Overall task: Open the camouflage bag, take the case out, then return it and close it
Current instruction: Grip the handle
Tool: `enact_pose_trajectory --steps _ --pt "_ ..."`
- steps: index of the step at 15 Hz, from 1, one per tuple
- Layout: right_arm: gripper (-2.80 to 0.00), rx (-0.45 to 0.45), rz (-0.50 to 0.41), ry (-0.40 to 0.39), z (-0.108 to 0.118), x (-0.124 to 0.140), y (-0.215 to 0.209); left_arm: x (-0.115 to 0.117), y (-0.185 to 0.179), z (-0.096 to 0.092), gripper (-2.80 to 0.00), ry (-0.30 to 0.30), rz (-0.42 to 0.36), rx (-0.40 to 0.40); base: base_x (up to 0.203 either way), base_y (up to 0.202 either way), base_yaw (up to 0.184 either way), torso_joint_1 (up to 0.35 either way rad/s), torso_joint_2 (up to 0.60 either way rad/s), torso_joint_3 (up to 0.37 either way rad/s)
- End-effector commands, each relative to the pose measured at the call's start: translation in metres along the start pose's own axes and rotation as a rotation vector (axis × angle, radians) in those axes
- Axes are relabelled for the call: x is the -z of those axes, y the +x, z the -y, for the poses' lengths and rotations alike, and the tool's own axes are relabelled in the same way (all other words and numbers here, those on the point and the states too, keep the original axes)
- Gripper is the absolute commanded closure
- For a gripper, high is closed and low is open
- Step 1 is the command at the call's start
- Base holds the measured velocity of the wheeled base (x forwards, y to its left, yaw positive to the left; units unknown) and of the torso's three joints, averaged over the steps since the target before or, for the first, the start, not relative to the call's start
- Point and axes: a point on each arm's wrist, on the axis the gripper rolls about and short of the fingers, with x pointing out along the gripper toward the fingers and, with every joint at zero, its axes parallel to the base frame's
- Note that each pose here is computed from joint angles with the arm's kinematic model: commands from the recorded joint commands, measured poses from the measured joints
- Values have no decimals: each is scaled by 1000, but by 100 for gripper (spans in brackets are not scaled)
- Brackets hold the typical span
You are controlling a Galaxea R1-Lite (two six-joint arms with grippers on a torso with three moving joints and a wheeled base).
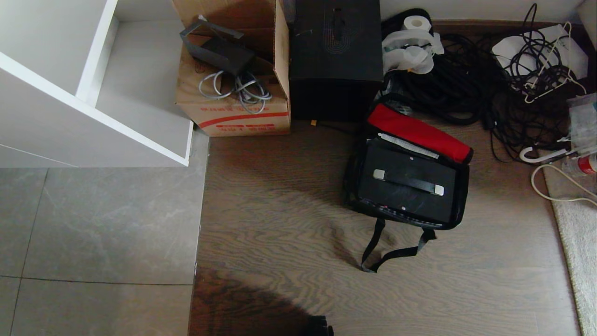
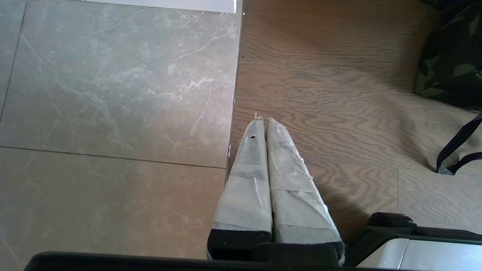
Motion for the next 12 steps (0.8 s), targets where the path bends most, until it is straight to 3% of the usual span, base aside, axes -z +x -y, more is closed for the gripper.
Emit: enact_pose_trajectory --steps 1,12 --pt "0 -1 -1 0 0 0 0 3 1 0 0 0 -8 -1 0 0 0 0 0 0" --pt "0 -1 -1 2 0 0 0 3 1 0 0 0 -8 -1 0 0 0 0 0 0"
